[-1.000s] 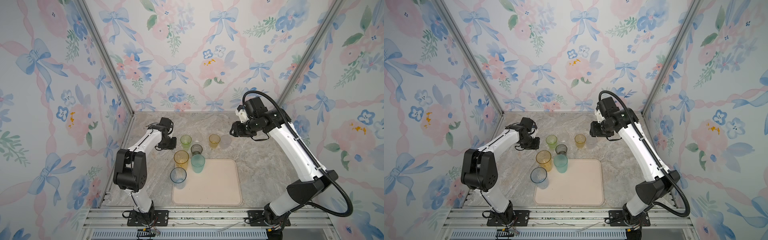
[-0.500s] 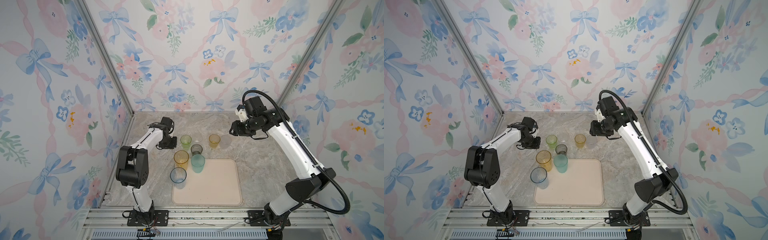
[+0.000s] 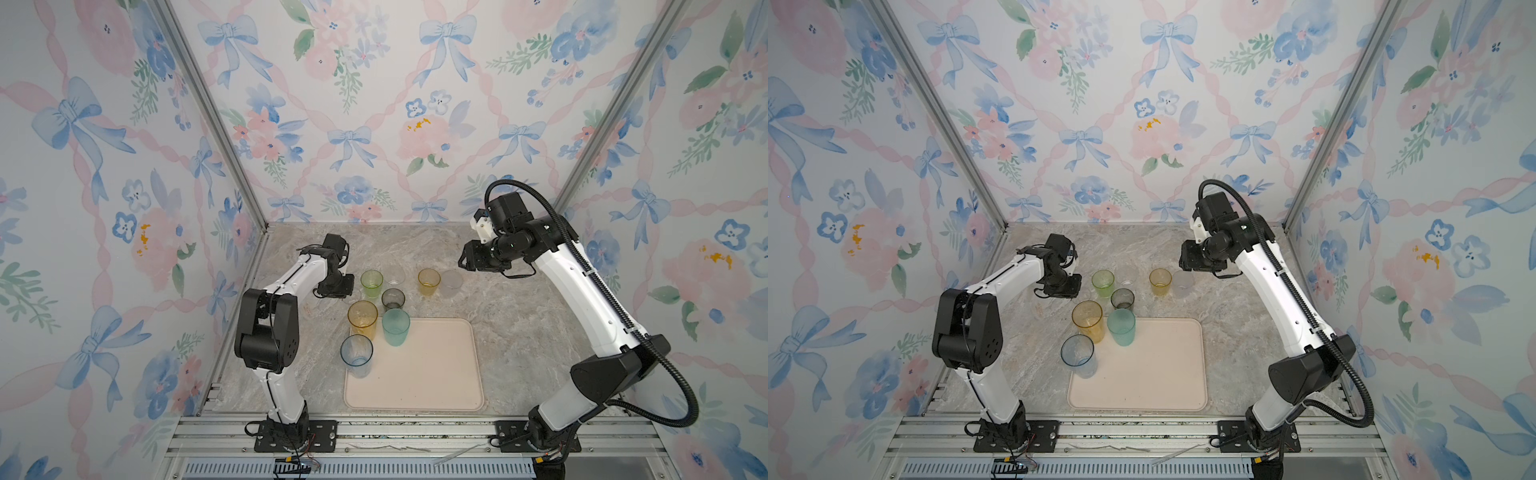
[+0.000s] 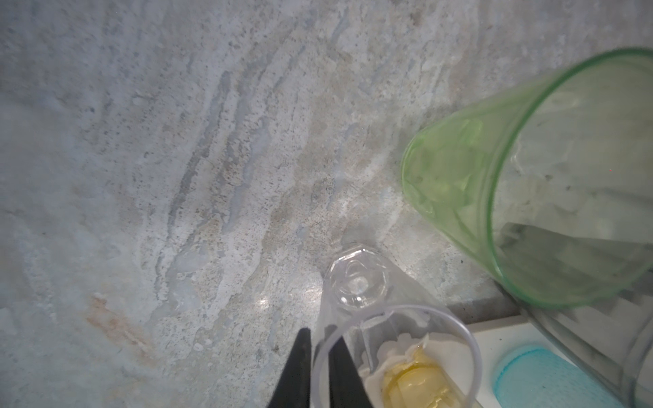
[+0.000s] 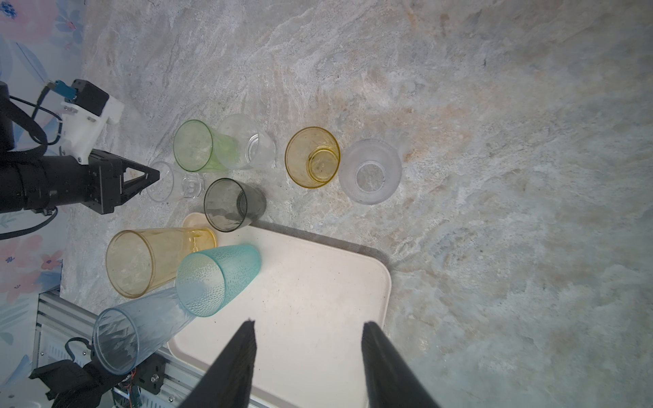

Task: Place the glasses into the tray
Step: Pick up the glass from the center of the table.

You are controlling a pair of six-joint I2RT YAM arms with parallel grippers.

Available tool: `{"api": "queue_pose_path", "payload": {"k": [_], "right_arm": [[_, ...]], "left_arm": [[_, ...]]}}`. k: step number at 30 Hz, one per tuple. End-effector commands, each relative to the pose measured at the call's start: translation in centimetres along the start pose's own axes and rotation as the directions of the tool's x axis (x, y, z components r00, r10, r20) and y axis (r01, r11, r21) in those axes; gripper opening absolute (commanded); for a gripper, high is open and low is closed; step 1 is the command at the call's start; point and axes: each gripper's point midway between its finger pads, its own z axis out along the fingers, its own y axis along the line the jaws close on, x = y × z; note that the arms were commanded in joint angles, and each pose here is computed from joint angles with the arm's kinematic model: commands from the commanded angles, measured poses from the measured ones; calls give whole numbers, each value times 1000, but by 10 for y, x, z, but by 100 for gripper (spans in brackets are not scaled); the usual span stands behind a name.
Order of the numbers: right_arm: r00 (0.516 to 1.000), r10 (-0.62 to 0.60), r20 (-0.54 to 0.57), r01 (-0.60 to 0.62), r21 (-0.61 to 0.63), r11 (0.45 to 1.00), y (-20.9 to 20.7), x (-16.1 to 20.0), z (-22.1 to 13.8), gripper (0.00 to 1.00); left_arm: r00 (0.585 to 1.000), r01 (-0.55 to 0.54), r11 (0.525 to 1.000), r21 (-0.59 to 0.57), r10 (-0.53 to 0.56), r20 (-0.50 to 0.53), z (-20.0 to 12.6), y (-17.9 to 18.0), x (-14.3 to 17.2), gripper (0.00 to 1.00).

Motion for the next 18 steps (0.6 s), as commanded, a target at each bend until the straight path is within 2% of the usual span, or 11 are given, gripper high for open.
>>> {"api": "queue_pose_path", "payload": {"k": [1,6,10,18], "right_arm": [[1000,9,8,-9,-1,1000,-2,-5,2,52],[1000,18,9,-17,-2,1000,-2,-5,3,52],[1000,24,7,-24,-5,1000,-2,-4,4,52],[1000,27,15,-27,-12,1000,1,-1,2,51]], "left_arm": [[999,-32,999,-29,31,-25,2,3,1,11],[999,-41,997,-58,41,0,-5,8,-5,5],[998,-51,995,-85,53,28,-18,12,-11,4],[989,-28,990,-137,48,141,-65,26,-27,3]]}}
